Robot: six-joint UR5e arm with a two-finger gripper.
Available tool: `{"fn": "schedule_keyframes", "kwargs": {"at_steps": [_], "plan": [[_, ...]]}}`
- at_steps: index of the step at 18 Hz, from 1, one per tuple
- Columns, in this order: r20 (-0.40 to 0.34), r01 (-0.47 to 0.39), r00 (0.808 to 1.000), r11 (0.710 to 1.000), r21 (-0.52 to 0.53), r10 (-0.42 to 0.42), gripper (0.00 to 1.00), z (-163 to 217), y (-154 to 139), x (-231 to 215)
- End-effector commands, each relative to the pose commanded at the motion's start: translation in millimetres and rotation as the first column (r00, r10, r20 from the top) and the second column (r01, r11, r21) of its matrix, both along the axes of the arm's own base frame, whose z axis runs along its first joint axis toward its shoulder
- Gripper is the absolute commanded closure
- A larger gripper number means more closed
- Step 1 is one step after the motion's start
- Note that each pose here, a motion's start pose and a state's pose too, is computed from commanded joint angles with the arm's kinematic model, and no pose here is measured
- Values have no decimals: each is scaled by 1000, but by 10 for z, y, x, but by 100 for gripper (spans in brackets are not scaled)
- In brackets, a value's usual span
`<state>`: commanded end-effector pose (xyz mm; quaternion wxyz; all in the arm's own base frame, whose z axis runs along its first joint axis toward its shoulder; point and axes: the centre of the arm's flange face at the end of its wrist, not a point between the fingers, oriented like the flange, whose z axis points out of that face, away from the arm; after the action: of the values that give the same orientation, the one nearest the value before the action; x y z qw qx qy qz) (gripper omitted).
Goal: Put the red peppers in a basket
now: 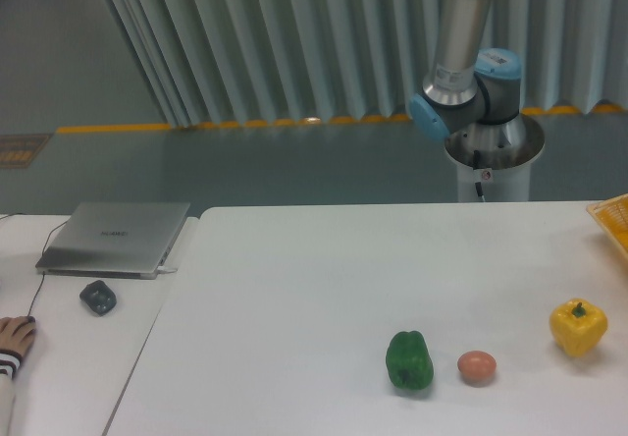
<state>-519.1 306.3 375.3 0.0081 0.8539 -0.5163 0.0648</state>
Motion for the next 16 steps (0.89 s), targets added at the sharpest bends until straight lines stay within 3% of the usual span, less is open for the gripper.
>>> {"fn": "schedule_keyframes", "kwargs": {"at_steps": [3, 6, 11, 12, 14, 15, 16], "plan": [[-67, -101, 992, 991, 84, 107, 59, 80, 46, -91], [-116, -98, 987, 990, 105, 110, 59, 116, 124, -124], [-120, -137, 981, 984, 113, 150, 58, 48, 169, -155], [-132, -139, 979, 983, 122, 155, 46, -23, 194, -223], [-151, -132, 977, 982, 131, 152, 37, -46, 242, -219], [-150, -131, 977, 983, 131, 150, 15, -63, 253, -222], [-148, -130, 978, 983, 130, 149, 1, -79, 262, -218]]}}
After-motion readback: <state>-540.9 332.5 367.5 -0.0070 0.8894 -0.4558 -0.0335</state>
